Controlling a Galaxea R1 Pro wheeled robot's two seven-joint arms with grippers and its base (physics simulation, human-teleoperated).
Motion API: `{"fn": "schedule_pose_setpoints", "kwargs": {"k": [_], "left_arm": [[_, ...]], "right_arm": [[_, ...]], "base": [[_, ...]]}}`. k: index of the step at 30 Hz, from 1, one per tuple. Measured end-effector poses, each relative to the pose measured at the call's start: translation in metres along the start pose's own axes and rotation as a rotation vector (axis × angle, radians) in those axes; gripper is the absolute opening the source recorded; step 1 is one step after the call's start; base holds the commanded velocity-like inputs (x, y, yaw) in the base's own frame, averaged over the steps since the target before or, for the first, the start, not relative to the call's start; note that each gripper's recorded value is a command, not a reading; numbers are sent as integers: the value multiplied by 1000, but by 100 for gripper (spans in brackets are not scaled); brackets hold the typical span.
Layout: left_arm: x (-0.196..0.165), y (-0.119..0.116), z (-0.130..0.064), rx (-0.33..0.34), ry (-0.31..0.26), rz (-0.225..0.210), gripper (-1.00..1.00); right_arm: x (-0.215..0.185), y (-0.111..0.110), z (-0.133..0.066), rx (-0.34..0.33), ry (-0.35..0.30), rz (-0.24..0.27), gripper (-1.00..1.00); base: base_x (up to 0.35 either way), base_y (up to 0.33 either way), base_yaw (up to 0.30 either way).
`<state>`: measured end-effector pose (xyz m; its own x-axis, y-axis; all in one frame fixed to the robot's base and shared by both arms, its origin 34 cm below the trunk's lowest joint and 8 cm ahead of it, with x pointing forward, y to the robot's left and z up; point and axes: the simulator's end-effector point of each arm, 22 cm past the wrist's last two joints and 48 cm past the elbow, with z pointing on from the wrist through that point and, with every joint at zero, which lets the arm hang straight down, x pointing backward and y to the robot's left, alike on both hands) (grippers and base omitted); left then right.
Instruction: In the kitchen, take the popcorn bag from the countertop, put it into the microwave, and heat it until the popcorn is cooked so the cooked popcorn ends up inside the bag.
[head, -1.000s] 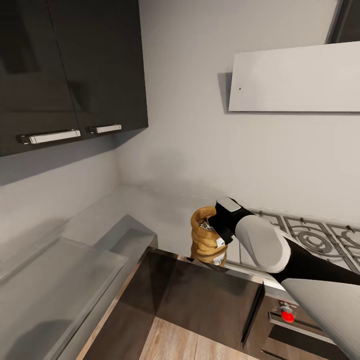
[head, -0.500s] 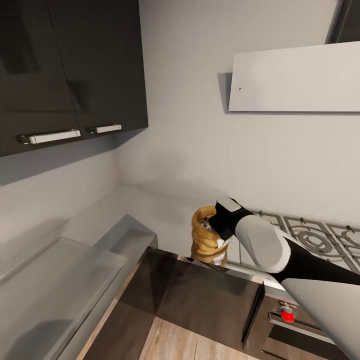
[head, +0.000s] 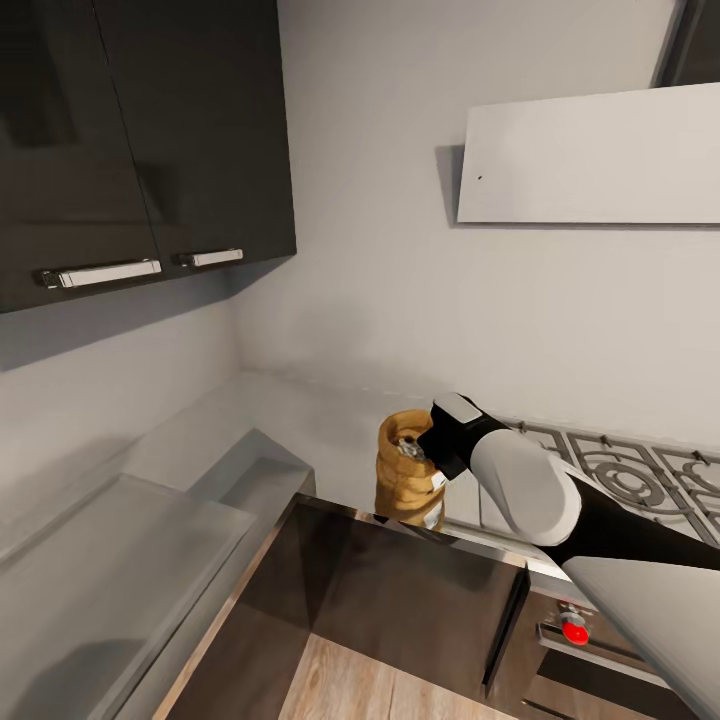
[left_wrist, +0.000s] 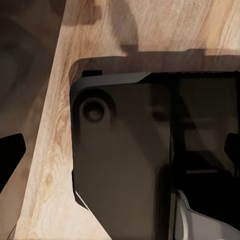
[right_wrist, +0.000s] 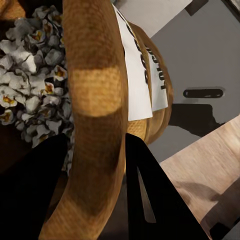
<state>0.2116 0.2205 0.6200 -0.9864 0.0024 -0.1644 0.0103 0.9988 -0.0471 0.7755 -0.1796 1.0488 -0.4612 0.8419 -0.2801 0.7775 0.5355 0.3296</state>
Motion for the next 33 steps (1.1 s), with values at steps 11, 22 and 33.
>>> {"fn": "schedule_pose_setpoints", "kwargs": {"k": [11, 22, 33], "left_arm": [[0, -2, 0, 2, -1, 1, 100], [-2, -7, 0, 8, -3, -4, 100], [-8, -9, 1, 11, -11, -1, 100]], "right_arm": [[-37, 8, -36, 32, -31, -82, -100], [-90, 36, -118, 33, -51, -249, -100], [-178, 38, -189, -2, -115, -310, -100]], "base": [[0, 0, 0], [0, 0, 0], [0, 0, 0]]}}
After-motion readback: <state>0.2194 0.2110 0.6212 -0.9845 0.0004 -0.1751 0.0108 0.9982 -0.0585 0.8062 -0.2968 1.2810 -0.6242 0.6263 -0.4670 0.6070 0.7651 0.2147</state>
